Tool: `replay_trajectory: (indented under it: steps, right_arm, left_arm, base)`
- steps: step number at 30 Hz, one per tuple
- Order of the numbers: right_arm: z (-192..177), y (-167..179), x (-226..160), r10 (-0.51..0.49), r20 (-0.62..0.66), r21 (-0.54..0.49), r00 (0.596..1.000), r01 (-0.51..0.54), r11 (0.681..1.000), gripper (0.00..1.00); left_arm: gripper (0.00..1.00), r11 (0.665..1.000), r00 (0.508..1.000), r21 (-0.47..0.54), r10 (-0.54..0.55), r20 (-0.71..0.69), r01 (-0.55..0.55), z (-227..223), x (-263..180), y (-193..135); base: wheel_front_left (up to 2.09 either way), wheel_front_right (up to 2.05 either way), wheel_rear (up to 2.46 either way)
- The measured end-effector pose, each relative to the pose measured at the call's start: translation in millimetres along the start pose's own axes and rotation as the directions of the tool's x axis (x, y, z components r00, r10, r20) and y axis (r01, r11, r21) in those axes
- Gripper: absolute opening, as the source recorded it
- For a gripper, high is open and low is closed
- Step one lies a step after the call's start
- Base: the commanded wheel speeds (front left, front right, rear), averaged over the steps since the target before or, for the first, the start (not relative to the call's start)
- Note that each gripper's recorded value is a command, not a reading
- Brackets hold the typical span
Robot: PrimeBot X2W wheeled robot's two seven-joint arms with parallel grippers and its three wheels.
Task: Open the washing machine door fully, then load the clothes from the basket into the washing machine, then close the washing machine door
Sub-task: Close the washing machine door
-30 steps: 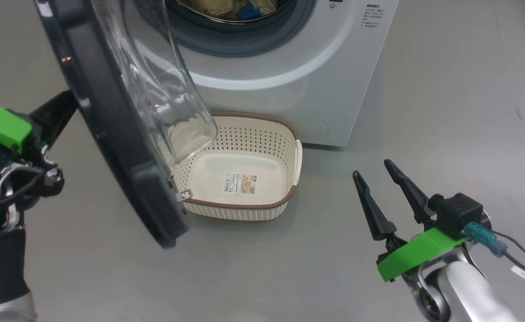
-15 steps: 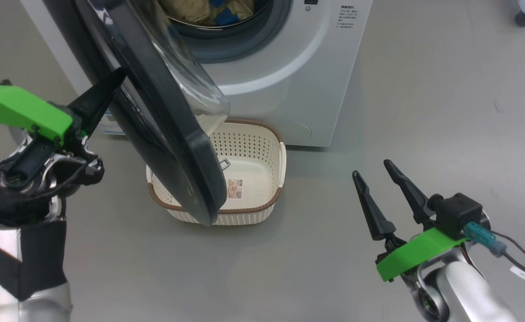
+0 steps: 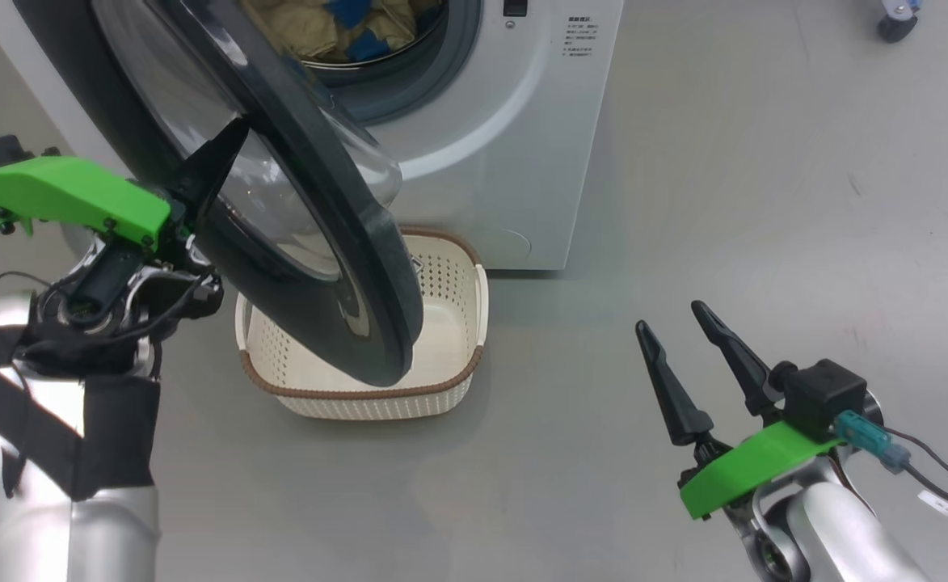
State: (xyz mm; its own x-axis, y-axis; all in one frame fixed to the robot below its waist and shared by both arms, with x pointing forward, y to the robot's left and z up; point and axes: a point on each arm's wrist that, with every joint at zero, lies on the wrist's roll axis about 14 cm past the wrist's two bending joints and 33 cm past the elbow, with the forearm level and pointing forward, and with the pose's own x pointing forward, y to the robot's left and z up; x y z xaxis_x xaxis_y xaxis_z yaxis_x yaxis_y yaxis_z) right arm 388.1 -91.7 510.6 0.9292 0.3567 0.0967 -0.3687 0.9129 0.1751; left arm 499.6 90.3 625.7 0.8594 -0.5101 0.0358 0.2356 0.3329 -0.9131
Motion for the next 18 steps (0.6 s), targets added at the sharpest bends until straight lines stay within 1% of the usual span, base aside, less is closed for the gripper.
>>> replay_trajectory:
  steps: [18]
  right_arm:
    - [8, -8, -10, -0.031, 0.018, -0.013, 0.999, 0.031, 0.999, 1.0]
  left_arm:
    - [0.0, 0.999, 0.999, -0.032, -0.024, 0.029, 0.025, -5, 18, 4]
  base:
    - [0.0, 0.0, 0.0]
